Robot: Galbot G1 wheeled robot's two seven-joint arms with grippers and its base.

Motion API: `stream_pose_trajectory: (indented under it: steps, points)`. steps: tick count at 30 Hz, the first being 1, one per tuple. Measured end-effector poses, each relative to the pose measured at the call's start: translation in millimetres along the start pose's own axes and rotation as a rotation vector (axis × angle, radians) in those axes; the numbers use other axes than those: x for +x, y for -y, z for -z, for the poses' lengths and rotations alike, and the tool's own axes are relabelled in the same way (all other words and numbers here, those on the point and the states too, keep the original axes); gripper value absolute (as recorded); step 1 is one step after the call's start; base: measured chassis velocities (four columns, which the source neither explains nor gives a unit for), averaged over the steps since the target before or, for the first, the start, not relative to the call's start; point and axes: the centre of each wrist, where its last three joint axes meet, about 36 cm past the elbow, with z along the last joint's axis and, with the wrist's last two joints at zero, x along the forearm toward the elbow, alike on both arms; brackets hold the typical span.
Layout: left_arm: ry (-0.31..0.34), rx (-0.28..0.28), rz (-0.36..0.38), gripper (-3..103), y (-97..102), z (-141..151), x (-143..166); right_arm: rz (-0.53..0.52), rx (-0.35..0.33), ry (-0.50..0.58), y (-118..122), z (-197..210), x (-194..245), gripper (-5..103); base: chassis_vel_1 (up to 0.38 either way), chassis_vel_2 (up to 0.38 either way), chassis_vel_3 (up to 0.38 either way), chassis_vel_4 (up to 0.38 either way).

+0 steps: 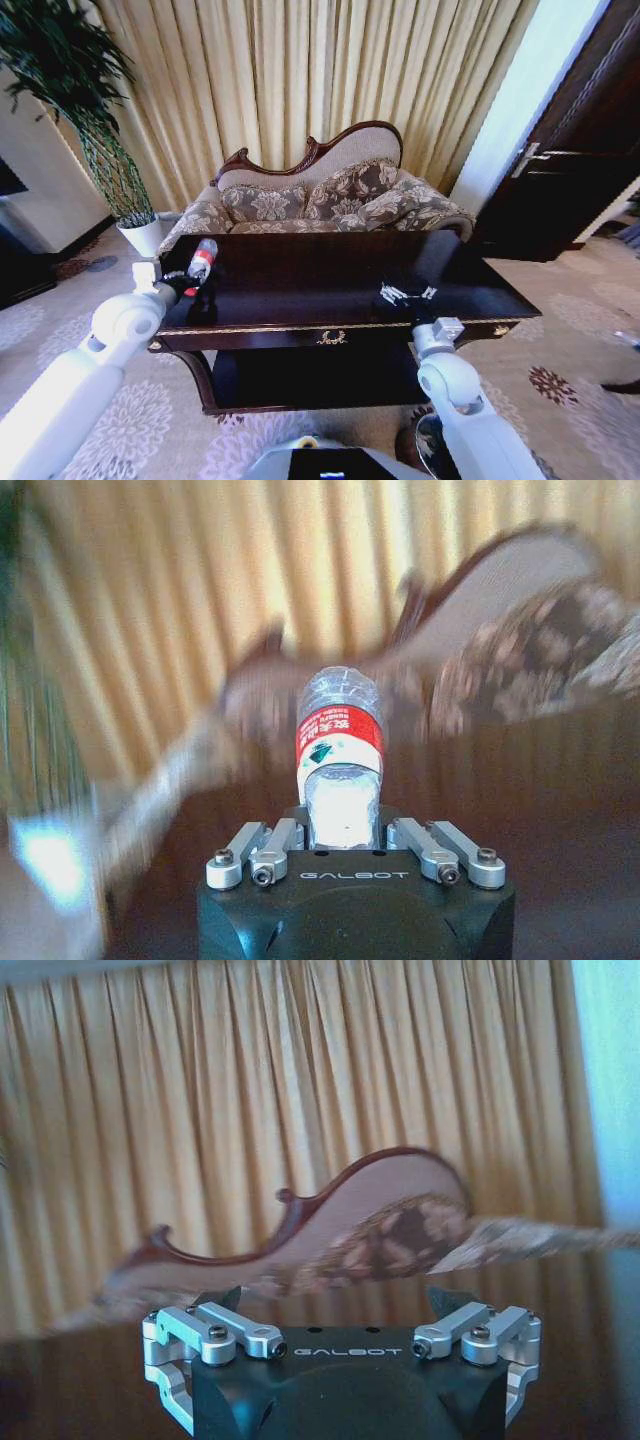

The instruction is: Move to the front of the table and place the trash on the table into the trash bin.

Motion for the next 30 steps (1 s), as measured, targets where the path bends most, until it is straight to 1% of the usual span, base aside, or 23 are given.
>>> stream_pose_trajectory:
  steps: [1,2,3,4,5,7,8,10,11,12,13,14,15,16,18,19,21,24,25,26,28,29,30]
  points:
    - [0.05,-0.043,-0.016,31,-0.7,0.7,2.1,0.015,-0.038,-0.007,-4.2,7.0,2.5,100,0.0,0.0,0.0,0.0]
    - [0.05,-0.043,-0.016,31,-0.7,0.7,2.1,0.015,-0.038,-0.007,-4.2,7.0,2.5,100,0.0,0.0,0.0,0.0]
    - [0.135,-0.109,-0.042,31,-1.6,3.6,5.7,0.059,-0.121,-0.019,-11.7,23.3,6.9,100,0.0,0.0,0.0,0.0]
    - [0.135,-0.109,-0.042,31,-1.6,3.6,5.7,0.059,-0.121,-0.019,-11.7,23.3,6.9,100,0.0,0.0,0.0,0.0]
    - [0.191,-0.144,-0.065,31,-1.5,6.9,8.9,0.11,-0.18,-0.029,-16.1,39.7,8.1,100,0.0,0.0,0.0,0.0]
    - [0.286,-0.192,-0.105,31,1.9,16.7,16.7,0.22,-0.25,-0.036,-19.2,73.3,3.6,100,0.0,0.0,0.0,0.0]
    - [0.286,-0.192,-0.105,31,1.9,16.7,16.7,0.22,-0.25,-0.036,-19.2,73.3,3.6,100,0.0,0.0,0.0,0.0]
    - [0.357,-0.233,-0.15,31,2.0,29.1,22.1,0.319,-0.26,-0.037,-17.3,103.0,-3.8,100,0.0,0.0,0.0,0.0]
    - [0.357,-0.233,-0.15,31,2.0,29.1,22.1,0.319,-0.26,-0.037,-17.3,103.0,-3.8,100,0.0,0.0,0.0,0.0]
    - [0.394,-0.259,-0.17,31,-1.1,38.4,21.9,0.375,-0.242,-0.038,-15.1,116.5,-9.1,100,0.0,0.0,0.0,0.0]
    - [0.417,-0.273,-0.182,31,-3.0,45.6,20.7,0.403,-0.229,-0.038,-13.2,123.4,-13.3,100,0.0,0.0,0.0,0.0]
    - [0.417,-0.273,-0.182,31,-3.0,45.6,20.7,0.403,-0.229,-0.038,-13.2,123.4,-13.3,100,0.0,0.0,0.0,0.0]
    - [0.447,-0.288,-0.19,31,-8.3,58.9,17.0,0.454,-0.217,-0.042,-10.0,135.0,-22.4,100,0.0,0.0,0.0,0.0]
    - [0.447,-0.288,-0.19,31,-8.3,58.9,17.0,0.454,-0.217,-0.042,-10.0,135.0,-22.4,100,0.0,0.0,0.0,0.0]
    - [0.482,-0.309,-0.202,31,-17.5,76.1,10.7,0.509,-0.233,-0.058,-6.6,151.5,-39.2,100,0.0,0.0,0.0,0.0]
    - [0.482,-0.309,-0.202,31,-17.5,76.1,10.7,0.509,-0.233,-0.058,-6.6,151.5,-39.2,100,0.0,0.0,0.0,0.0]
    - [0.495,-0.331,-0.221,31,-25.4,86.4,7.4,0.554,-0.246,-0.074,-5.0,167.2,-60.4,100,0.0,0.0,0.0,0.0]
    - [0.498,-0.337,-0.233,31,-30.5,89.4,5.7,0.581,-0.252,-0.082,-6.6,178.6,-79.1,100,0.0,0.0,0.0,0.0]
    - [0.497,-0.336,-0.237,31,-35.0,89.6,3.5,0.6,-0.257,-0.092,-11.1,185.5,-92.6,100,0.0,0.0,0.0,0.0]
    - [0.497,-0.336,-0.237,31,-35.0,89.6,3.5,0.6,-0.257,-0.092,-11.1,185.5,-92.6,100,0.0,0.0,0.0,0.0]
    - [0.481,-0.328,-0.222,31,-45.8,86.7,-6.0,0.611,-0.253,-0.111,-23.0,191.5,-116.9,100,0.0,0.0,0.0,0.0]
    - [0.481,-0.328,-0.222,31,-45.8,86.7,-6.0,0.611,-0.253,-0.111,-23.0,191.5,-116.9,100,0.0,0.0,0.0,0.0]
    - [0.471,-0.324,-0.209,31,-52.0,85.3,-12.7,0.605,-0.246,-0.116,-30.6,191.2,-129.7,100,0.0,0.0,0.0,0.0]
